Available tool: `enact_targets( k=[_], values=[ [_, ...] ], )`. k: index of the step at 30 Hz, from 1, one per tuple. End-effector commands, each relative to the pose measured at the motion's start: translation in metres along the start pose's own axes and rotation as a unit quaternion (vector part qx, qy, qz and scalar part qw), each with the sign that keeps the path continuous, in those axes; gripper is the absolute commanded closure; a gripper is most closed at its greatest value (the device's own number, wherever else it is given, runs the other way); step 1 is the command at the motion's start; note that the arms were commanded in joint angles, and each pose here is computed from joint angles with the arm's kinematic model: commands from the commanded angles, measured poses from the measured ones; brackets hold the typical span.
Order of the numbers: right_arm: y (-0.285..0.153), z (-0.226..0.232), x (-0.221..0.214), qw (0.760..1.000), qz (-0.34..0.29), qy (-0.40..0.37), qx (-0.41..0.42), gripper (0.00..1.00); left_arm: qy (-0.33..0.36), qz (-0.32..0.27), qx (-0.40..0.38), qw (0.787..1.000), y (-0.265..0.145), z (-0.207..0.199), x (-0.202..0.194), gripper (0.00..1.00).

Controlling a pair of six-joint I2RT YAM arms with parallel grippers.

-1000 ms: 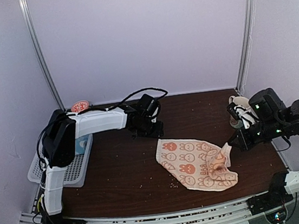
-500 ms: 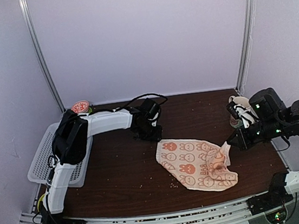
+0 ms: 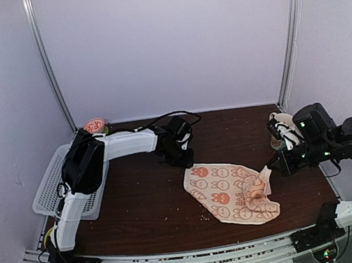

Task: Roll the towels
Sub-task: Pick up the towel from the center of the board, then flatten out the towel at the center of the board.

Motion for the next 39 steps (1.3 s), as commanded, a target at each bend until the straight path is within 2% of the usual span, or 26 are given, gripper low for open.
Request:
enact_targets(
  k=[1, 6, 9, 12, 16, 19, 23, 27, 29, 32, 39],
  values=[
    [-0.007, 0.002, 0.009, 1.000, -0.025, 0.001, -0.004, 1.00, 0.012, 0.054, -0.008, 0.998, 0.017, -0.009, -0.026, 0.69],
    [-0.010, 0.001, 0.009, 1.000, -0.029, 0.003, -0.009, 1.00, 0.014, 0.054, 0.013, 0.998, 0.018, -0.006, -0.026, 1.00],
    [-0.013, 0.000, 0.011, 0.999, -0.034, 0.005, -0.013, 1.00, 0.014, 0.032, 0.038, 0.999, 0.003, -0.003, -0.018, 1.00],
    [-0.021, 0.000, 0.017, 0.998, -0.054, 0.007, -0.032, 1.00, 0.008, -0.018, 0.071, 0.997, -0.036, 0.001, -0.005, 1.00],
    [-0.051, 0.001, 0.038, 0.991, -0.112, -0.005, -0.067, 1.00, -0.017, -0.136, 0.099, 0.986, -0.133, 0.008, 0.010, 1.00],
    [-0.075, 0.006, 0.052, 0.987, -0.141, -0.027, -0.068, 1.00, -0.029, -0.216, 0.095, 0.971, -0.207, 0.009, 0.003, 1.00],
    [-0.096, 0.011, 0.060, 0.984, -0.158, -0.056, -0.053, 1.00, -0.024, -0.301, 0.060, 0.952, -0.286, 0.004, -0.032, 1.00],
    [-0.109, 0.015, 0.058, 0.983, -0.163, -0.085, -0.015, 1.00, 0.042, -0.359, 0.022, 0.932, -0.332, -0.013, -0.082, 1.00],
    [-0.114, 0.014, 0.055, 0.982, -0.165, -0.087, -0.008, 1.00, 0.059, -0.383, 0.012, 0.922, -0.348, -0.016, -0.110, 1.00],
    [-0.116, 0.013, 0.049, 0.984, -0.154, -0.089, 0.003, 1.00, 0.039, -0.405, -0.021, 0.913, -0.367, -0.007, -0.145, 1.00],
    [-0.134, 0.008, 0.040, 0.983, -0.165, -0.078, 0.021, 1.00, 0.017, -0.465, -0.096, 0.880, -0.410, 0.012, -0.199, 1.00]
  ],
)
Point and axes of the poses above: each gripper's point midway between its finger pads, its own y axis out along the fingers, its own z axis along the line the jaws close on, x = y × z, the point moved 10 cm from there along -y, back along the fingers, and after that the axes turned 8 degrees about y, right-handed, at the moved point
